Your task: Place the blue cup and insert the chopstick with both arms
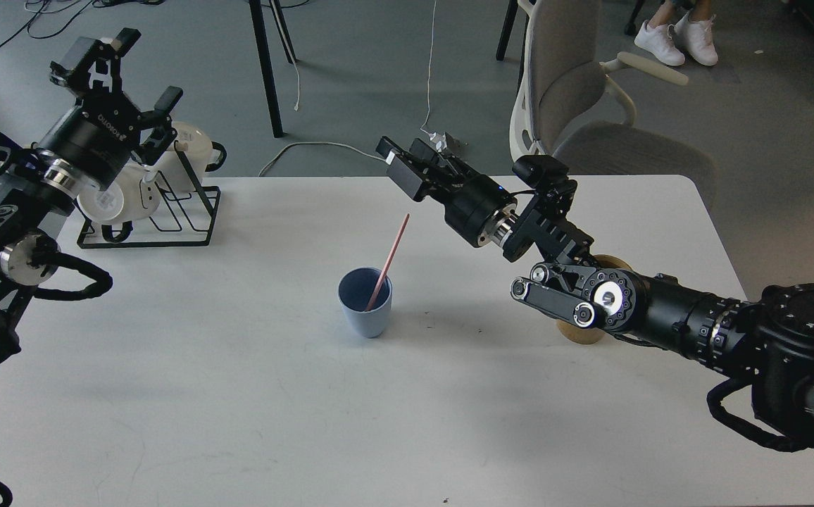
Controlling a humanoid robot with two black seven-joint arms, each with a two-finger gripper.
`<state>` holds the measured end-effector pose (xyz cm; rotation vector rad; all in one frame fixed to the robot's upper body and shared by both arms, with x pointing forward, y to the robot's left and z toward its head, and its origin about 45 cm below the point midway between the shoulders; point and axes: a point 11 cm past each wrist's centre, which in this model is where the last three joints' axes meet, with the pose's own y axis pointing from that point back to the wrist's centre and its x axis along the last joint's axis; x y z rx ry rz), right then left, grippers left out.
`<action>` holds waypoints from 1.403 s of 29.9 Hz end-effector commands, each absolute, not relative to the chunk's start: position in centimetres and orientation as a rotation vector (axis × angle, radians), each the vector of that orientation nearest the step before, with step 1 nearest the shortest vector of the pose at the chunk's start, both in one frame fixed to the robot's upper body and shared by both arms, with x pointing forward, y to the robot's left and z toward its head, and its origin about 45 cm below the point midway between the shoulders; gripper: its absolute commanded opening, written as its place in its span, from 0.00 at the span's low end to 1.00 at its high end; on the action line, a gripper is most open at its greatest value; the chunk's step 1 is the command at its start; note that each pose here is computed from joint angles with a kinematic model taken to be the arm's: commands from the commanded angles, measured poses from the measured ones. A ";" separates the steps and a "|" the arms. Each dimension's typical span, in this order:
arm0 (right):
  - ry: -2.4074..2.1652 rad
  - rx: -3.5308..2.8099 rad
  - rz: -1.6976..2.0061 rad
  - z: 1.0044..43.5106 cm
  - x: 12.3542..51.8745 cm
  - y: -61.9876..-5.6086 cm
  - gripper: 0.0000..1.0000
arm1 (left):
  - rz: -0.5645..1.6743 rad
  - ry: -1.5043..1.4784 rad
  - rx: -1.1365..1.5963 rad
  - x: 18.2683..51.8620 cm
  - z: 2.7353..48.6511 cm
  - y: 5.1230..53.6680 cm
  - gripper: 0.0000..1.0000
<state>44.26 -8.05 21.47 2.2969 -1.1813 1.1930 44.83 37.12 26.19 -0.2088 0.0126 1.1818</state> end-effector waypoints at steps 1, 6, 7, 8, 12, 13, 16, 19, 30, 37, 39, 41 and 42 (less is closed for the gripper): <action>-1.408 2.331 1.065 23.7 45.7 -8.9 0.91 | 1.185 0.010 -0.219 44.9 26.5 37.2 0.93; -1.606 2.327 0.949 24.8 46.7 -11.3 0.91 | 1.179 0.009 -0.225 45.1 26.7 36.9 0.93; -1.637 2.325 0.929 24.8 46.8 -11.8 0.91 | 1.178 0.009 -0.226 45.1 26.7 36.8 0.93; -1.682 2.322 0.902 25.1 46.9 -12.6 0.91 | 1.177 0.008 -0.226 45.1 26.7 36.8 0.93; -1.844 2.332 0.763 25.5 46.5 -16.1 0.91 | 1.172 0.012 -0.214 45.0 26.4 36.7 0.93; -1.892 2.345 0.701 25.4 46.1 -17.0 0.91 | 1.171 0.012 -0.211 45.0 26.4 36.6 0.93; -2.024 2.365 0.514 25.1 44.8 -19.7 0.91 | 1.171 0.013 -0.210 45.0 26.3 36.7 0.93; -2.061 2.427 0.356 24.6 43.6 -21.1 0.91 | 1.175 0.011 -0.207 44.9 26.3 36.9 0.93; -2.063 2.724 -0.005 25.2 42.8 -22.1 0.99 | 1.177 0.001 -0.222 44.9 27.0 37.2 0.93; -2.060 2.736 -0.011 25.3 42.8 -21.6 0.99 | 1.177 0.011 -0.212 44.7 26.4 37.1 0.93; -2.063 2.733 -0.015 25.2 42.7 -21.7 0.99 | 1.178 0.014 -0.212 44.6 26.3 37.2 0.93; -2.067 2.726 -0.017 25.0 42.7 -21.7 0.99 | 1.181 0.022 -0.207 44.4 25.8 37.3 0.93; -2.075 2.717 -0.019 24.9 42.7 -21.8 0.99 | 1.183 0.023 -0.208 44.4 25.8 37.3 0.93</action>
